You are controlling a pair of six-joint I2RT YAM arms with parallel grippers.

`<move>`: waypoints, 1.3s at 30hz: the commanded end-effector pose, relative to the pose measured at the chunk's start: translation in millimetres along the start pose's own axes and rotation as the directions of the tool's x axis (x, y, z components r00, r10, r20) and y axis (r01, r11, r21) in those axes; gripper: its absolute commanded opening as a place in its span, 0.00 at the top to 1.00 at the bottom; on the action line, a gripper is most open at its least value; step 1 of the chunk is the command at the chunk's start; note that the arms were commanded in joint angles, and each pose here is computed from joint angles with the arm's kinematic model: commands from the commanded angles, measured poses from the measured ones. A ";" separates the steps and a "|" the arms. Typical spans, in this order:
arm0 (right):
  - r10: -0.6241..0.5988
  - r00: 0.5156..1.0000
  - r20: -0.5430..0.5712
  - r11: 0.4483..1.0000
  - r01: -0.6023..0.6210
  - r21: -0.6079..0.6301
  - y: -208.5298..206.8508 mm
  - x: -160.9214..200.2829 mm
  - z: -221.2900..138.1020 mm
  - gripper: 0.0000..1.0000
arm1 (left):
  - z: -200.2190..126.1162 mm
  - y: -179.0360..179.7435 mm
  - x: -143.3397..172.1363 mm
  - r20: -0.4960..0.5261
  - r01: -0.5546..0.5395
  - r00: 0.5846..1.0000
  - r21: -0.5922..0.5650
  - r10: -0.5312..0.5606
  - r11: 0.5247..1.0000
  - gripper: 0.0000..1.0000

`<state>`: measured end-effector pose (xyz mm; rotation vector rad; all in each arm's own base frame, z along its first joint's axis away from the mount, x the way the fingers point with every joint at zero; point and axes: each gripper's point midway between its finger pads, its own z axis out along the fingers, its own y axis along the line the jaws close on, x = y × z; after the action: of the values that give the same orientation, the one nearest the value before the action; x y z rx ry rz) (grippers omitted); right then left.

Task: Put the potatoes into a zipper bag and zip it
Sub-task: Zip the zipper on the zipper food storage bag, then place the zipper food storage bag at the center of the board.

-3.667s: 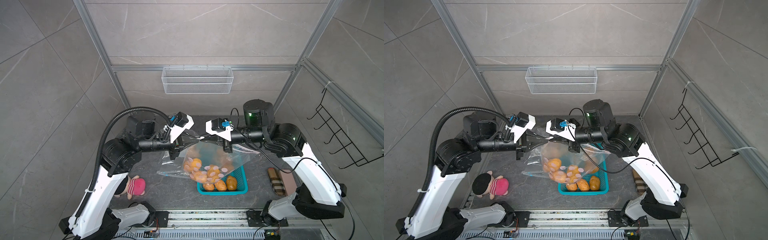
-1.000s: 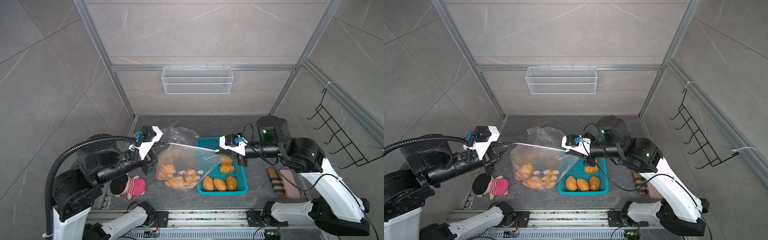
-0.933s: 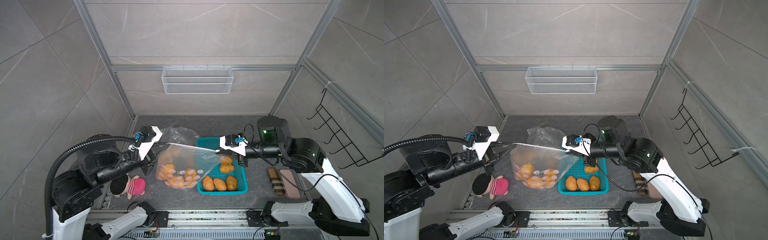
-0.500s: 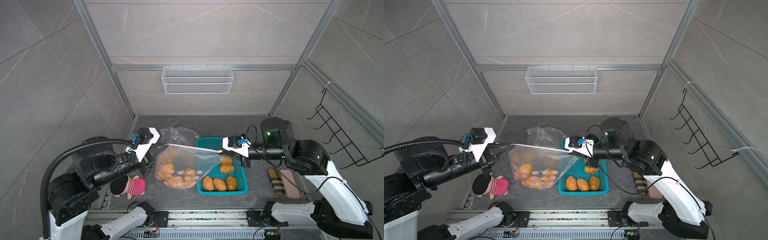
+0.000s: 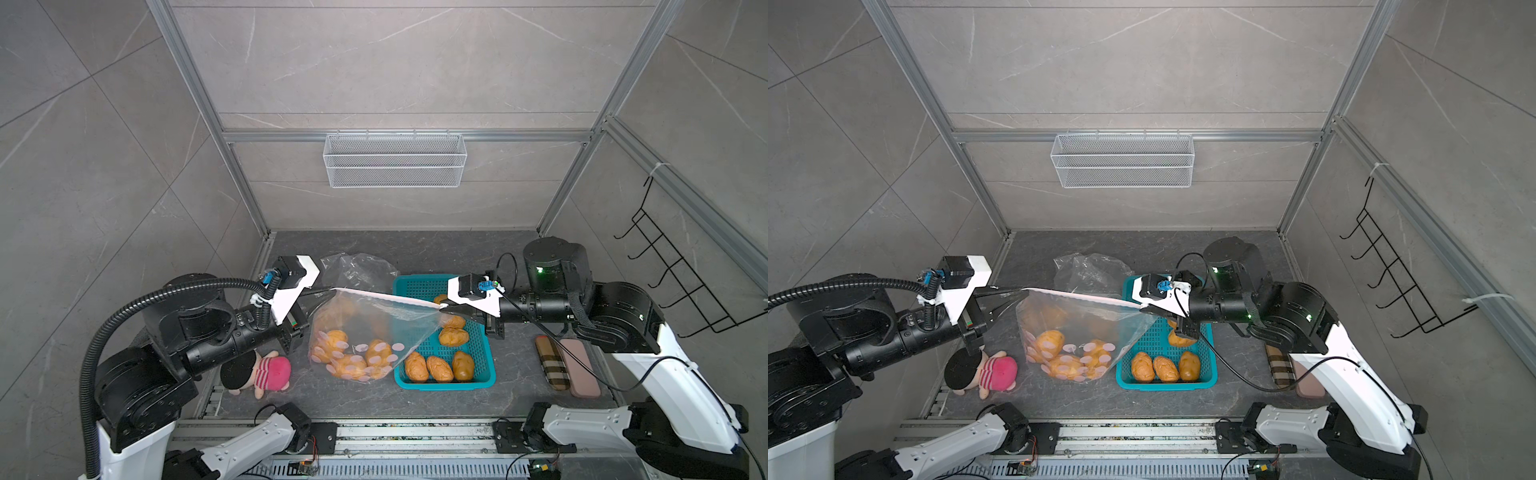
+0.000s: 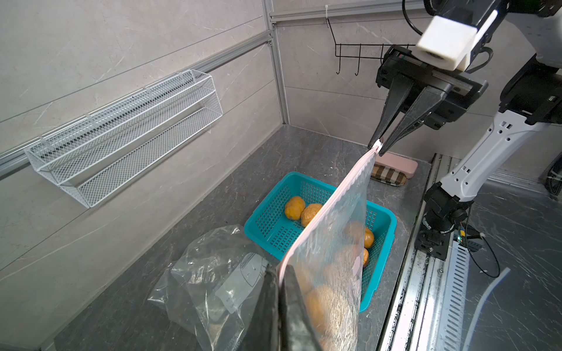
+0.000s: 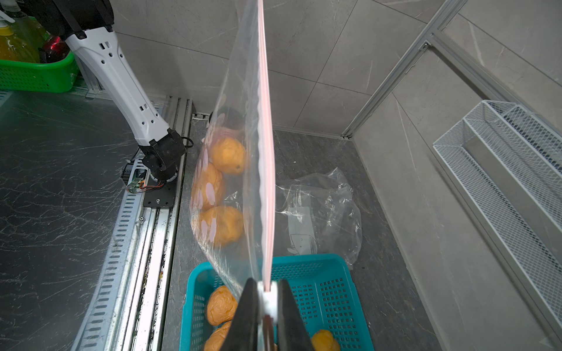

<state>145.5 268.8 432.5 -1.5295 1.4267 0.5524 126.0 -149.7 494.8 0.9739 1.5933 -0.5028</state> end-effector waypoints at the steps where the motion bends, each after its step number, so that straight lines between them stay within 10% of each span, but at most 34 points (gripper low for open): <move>1: 0.041 0.997 -0.068 0.999 -0.041 -0.006 4.0 16.5 -1.4 1.00 | -14.6 7.6 -24.9 0.102 -0.027 0.994 -0.056 0.033 0.998 1.00; 7: 0.074 0.997 -0.027 0.996 -0.072 0.061 -12.4 5.1 1.8 1.00 | -8.0 5.7 -23.3 0.104 -0.017 0.994 -0.037 0.020 0.999 0.97; 10: 0.108 0.992 0.060 0.986 -0.115 0.117 -29.5 -17.4 1.5 1.00 | -0.7 6.5 -18.5 0.097 -0.009 0.995 -0.036 0.012 0.999 0.52; 14: 0.131 0.983 0.127 0.973 -0.152 0.175 -53.8 -44.5 2.1 1.00 | 3.2 15.2 -10.9 0.108 0.011 0.994 -0.091 -0.001 0.996 0.30; 28: 0.173 0.979 0.105 0.760 -0.201 0.618 -176.9 -36.7 -11.9 1.00 | 30.3 -1.3 75.7 0.060 0.160 0.986 -0.065 -0.156 0.985 0.27; 39: 0.310 0.946 0.097 0.373 -0.215 0.903 -298.2 42.2 -105.7 1.00 | 76.9 -18.1 149.0 -0.025 0.312 0.950 -0.008 -0.312 0.950 0.27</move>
<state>398.6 155.8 505.5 -0.5696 1.7053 -0.1143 153.7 -162.7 310.4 0.7816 1.8604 -0.6209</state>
